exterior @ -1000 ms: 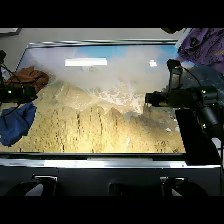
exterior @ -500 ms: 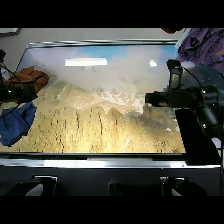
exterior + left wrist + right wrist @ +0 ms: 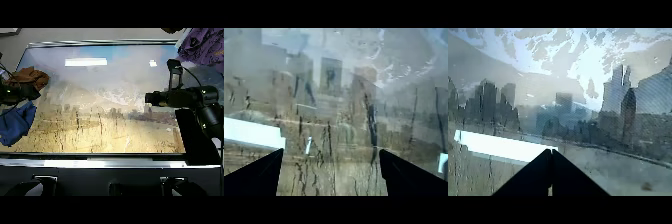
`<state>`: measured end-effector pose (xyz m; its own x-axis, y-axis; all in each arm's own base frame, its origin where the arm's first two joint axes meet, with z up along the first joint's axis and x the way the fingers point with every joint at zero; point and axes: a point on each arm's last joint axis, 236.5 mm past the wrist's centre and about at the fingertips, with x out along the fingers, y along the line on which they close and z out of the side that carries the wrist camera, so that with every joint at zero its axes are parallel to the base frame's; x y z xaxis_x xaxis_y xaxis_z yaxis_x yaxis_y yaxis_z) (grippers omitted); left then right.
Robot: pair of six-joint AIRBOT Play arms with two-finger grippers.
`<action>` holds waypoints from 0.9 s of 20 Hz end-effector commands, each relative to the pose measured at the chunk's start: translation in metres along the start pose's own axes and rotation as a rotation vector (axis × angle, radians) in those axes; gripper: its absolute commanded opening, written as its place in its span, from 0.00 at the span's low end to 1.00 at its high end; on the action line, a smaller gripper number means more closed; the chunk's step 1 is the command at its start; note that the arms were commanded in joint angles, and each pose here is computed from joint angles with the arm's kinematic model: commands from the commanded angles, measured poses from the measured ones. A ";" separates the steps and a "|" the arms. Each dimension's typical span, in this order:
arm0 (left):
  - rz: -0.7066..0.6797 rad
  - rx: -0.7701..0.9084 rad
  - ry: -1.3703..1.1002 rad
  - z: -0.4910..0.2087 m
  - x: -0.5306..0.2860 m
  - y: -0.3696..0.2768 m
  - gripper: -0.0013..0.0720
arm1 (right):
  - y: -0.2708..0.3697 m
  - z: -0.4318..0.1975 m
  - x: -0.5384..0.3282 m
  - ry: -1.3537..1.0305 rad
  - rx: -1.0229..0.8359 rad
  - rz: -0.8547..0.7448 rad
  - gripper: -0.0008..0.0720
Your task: Fold the clothes and pants, and hang the long-sleeved shirts on hangers.
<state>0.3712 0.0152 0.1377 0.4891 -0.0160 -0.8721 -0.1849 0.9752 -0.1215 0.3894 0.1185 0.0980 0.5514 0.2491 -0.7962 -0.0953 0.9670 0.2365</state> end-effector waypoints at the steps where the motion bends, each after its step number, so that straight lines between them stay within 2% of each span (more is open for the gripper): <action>1: 0.179 -0.154 -0.039 0.005 0.007 0.073 1.00 | 0.001 0.001 0.000 -0.002 0.001 0.003 0.05; 5: 0.286 -0.374 -0.048 -0.022 0.033 0.170 1.00 | 0.001 0.000 0.000 -0.002 0.001 0.003 0.05; 8: 0.275 -0.511 -0.110 -0.033 0.063 0.209 1.00 | 0.001 0.000 0.000 -0.001 0.001 0.003 0.05; 16: 0.292 -0.571 -0.095 -0.051 0.165 0.256 1.00 | 0.001 0.001 0.000 -0.002 0.003 0.003 0.06; 17: 0.285 -0.583 -0.077 -0.056 0.177 0.256 1.00 | 0.001 0.001 0.000 -0.002 0.016 0.003 0.12; 18: 0.275 -0.599 -0.058 -0.061 0.186 0.255 1.00 | 0.001 0.000 0.000 -0.002 0.031 0.004 0.13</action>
<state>0.3559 0.2428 -0.0524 0.4034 0.2595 -0.8774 -0.7294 0.6702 -0.1371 0.3897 0.1192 0.0985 0.5528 0.2521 -0.7942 -0.0915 0.9657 0.2429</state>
